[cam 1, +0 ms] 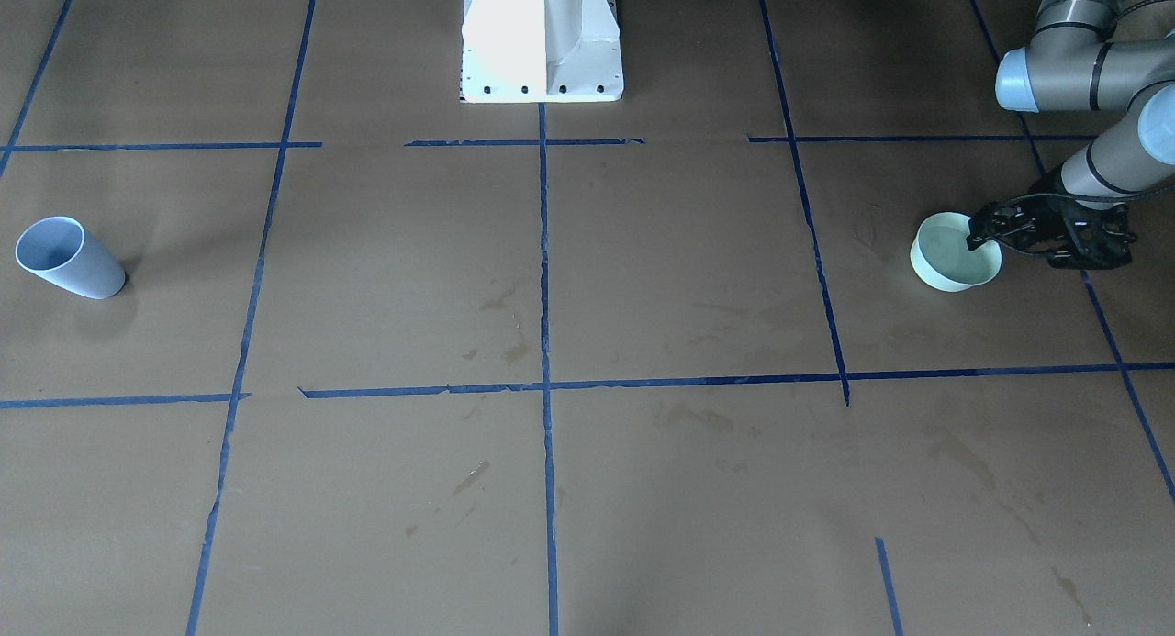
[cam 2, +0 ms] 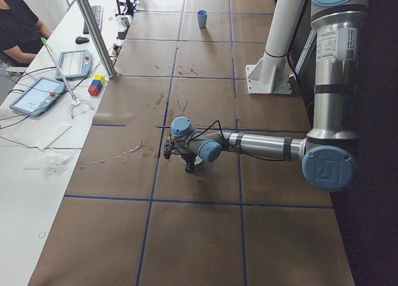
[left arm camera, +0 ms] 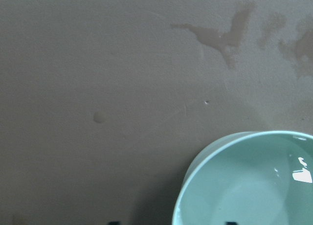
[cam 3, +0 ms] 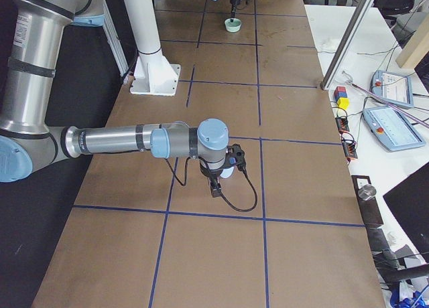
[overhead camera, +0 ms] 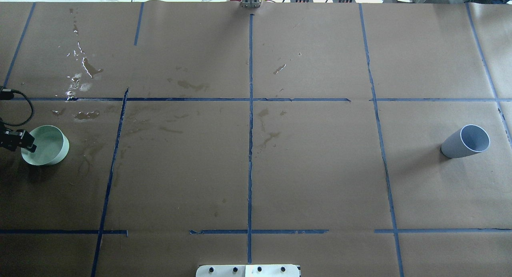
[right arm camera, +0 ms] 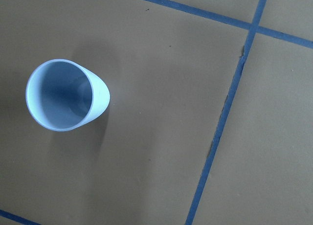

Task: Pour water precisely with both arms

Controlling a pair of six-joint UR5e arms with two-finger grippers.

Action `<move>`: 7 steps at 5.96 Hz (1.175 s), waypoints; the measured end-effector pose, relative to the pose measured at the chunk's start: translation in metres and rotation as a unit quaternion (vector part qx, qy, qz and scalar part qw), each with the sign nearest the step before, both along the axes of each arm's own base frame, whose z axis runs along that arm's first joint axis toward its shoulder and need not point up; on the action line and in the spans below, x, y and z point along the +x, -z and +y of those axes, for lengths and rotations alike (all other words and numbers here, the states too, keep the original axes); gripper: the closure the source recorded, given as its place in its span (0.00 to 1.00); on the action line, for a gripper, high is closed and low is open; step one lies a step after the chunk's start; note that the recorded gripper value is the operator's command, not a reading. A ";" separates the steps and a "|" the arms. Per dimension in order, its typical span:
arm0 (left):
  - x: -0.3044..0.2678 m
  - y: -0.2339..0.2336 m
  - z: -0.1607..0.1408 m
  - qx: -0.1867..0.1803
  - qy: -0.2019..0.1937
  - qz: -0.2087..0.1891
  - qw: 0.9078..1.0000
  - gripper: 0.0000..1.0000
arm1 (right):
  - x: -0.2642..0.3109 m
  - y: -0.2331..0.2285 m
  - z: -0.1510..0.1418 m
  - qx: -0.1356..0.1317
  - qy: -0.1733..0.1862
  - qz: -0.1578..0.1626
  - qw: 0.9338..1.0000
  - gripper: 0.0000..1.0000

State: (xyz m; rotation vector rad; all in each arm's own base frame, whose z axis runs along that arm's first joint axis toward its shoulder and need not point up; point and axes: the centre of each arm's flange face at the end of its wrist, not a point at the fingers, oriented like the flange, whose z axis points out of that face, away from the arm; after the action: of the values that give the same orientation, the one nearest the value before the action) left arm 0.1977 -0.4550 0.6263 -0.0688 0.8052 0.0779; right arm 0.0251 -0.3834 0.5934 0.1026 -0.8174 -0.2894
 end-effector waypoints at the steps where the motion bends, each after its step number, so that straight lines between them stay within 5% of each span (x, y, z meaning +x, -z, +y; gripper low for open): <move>1: 0.001 -0.001 -0.002 0.000 0.000 0.000 1.000 0.64 | 0.000 0.000 0.000 0.000 0.000 0.000 1.000 0.00; 4: 0.005 -0.002 -0.007 0.000 -0.002 0.000 1.000 1.00 | 0.000 -0.001 0.000 -0.001 0.000 0.000 1.000 0.00; 7: 0.014 0.020 -0.011 -0.004 -0.014 0.036 0.999 1.00 | 0.000 0.000 0.000 -0.001 -0.001 -0.001 1.000 0.00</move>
State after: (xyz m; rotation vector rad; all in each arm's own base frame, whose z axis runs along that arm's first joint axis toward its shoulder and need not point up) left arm 0.2113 -0.4660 0.6060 -0.0843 0.8768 0.1040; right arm 0.0250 -0.3832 0.5933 0.1026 -0.8194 -0.2873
